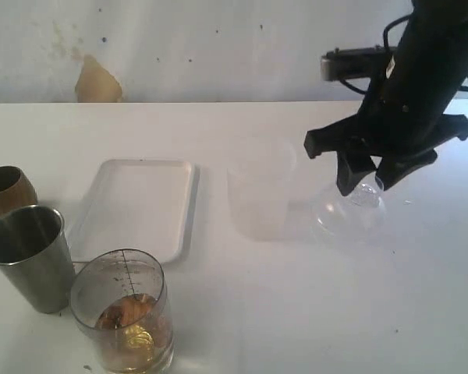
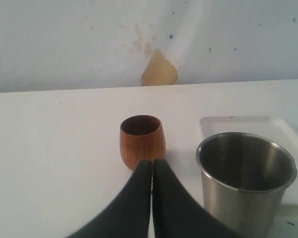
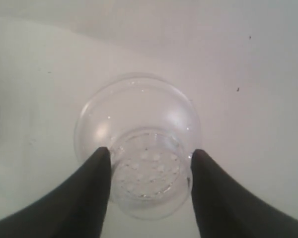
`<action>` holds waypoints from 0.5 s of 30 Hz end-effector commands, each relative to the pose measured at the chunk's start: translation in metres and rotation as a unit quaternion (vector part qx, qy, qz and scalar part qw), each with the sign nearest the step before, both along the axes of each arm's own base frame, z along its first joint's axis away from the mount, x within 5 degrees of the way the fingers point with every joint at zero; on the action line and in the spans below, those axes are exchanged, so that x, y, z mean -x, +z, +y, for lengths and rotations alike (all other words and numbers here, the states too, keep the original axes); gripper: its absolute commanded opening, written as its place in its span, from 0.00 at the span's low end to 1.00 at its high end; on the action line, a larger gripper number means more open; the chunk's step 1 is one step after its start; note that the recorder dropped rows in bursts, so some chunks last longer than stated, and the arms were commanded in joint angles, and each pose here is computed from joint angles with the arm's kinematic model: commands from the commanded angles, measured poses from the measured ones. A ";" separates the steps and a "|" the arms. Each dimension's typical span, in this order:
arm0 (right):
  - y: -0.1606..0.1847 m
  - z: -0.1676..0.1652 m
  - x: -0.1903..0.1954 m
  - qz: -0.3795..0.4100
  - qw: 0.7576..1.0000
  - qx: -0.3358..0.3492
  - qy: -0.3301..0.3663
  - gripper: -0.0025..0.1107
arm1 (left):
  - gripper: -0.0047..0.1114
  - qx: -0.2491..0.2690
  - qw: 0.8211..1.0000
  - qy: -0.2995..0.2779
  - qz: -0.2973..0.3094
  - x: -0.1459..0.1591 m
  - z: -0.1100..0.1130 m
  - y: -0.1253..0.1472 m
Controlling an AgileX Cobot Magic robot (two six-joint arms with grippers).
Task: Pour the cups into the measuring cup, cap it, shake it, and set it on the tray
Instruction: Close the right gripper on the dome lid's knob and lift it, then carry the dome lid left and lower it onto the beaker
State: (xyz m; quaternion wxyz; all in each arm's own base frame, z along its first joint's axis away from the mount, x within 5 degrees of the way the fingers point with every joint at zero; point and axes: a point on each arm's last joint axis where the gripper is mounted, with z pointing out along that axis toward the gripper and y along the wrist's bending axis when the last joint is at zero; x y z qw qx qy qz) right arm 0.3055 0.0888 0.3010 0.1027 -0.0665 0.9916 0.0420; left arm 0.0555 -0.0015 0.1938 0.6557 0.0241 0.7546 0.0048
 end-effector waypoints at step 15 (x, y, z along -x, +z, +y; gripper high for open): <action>0.073 0.124 0.073 -0.060 0.976 -0.126 0.169 0.02 | 0.05 -0.002 1.000 0.000 0.002 0.000 0.000 -0.002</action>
